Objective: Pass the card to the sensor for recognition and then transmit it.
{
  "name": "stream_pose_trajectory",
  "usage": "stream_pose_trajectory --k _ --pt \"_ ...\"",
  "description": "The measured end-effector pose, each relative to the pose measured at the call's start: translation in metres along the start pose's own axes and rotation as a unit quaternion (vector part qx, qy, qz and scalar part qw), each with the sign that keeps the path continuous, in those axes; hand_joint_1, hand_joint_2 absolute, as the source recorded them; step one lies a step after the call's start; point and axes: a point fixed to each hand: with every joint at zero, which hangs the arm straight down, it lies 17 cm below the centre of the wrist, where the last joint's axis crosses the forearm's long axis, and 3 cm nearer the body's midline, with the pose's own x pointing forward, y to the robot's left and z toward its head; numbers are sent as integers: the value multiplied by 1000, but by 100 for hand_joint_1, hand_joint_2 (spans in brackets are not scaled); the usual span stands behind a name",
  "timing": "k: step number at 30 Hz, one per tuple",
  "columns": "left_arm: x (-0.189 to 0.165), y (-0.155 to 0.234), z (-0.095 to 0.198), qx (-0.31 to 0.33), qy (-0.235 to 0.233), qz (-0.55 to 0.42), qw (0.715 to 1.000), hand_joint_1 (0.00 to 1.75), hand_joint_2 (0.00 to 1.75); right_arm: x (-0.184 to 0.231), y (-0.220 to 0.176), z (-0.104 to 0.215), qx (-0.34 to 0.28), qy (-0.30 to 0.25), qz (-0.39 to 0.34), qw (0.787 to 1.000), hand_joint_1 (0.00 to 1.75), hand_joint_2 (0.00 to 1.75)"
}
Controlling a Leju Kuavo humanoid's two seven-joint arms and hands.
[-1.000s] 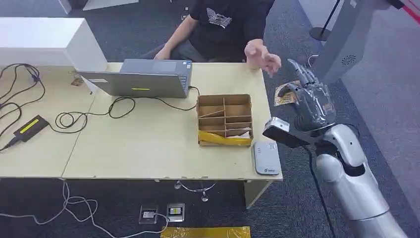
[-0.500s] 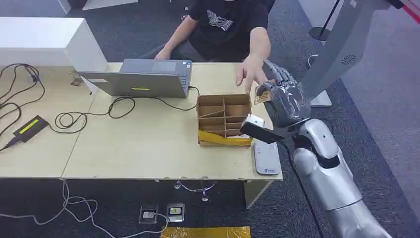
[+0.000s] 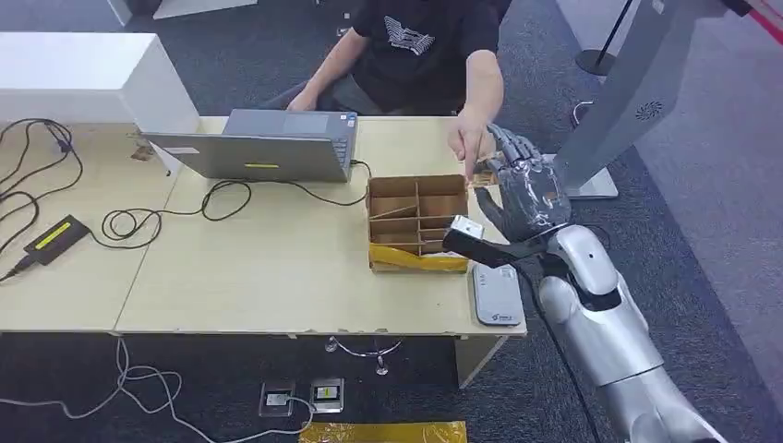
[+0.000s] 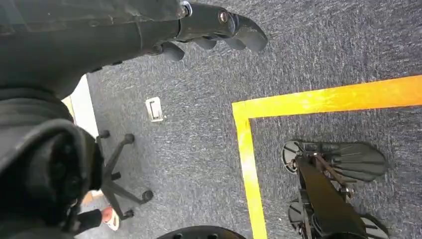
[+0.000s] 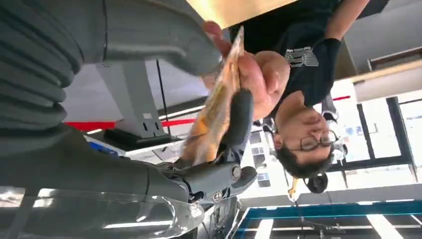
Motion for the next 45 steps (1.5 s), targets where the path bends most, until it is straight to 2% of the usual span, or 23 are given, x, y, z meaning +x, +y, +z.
stream_pose_trajectory --k 6,11,18,32,45 --pt "0 -2 0 -2 0 0 1000 0 0 -6 9 3 14 9 5 1000 0 175" --pt "0 -2 0 -3 0 1 1000 0 0 -10 25 9 48 21 5 999 0 175" --pt "-2 -4 1 -7 7 4 1000 0 0 -6 57 33 105 32 5 994 0 175" --pt "-5 0 0 5 15 13 1000 0 0 -7 87 66 126 58 -30 990 0 175" --pt "-4 -1 0 5 14 1 1000 0 0 7 102 64 104 60 -62 991 0 175"
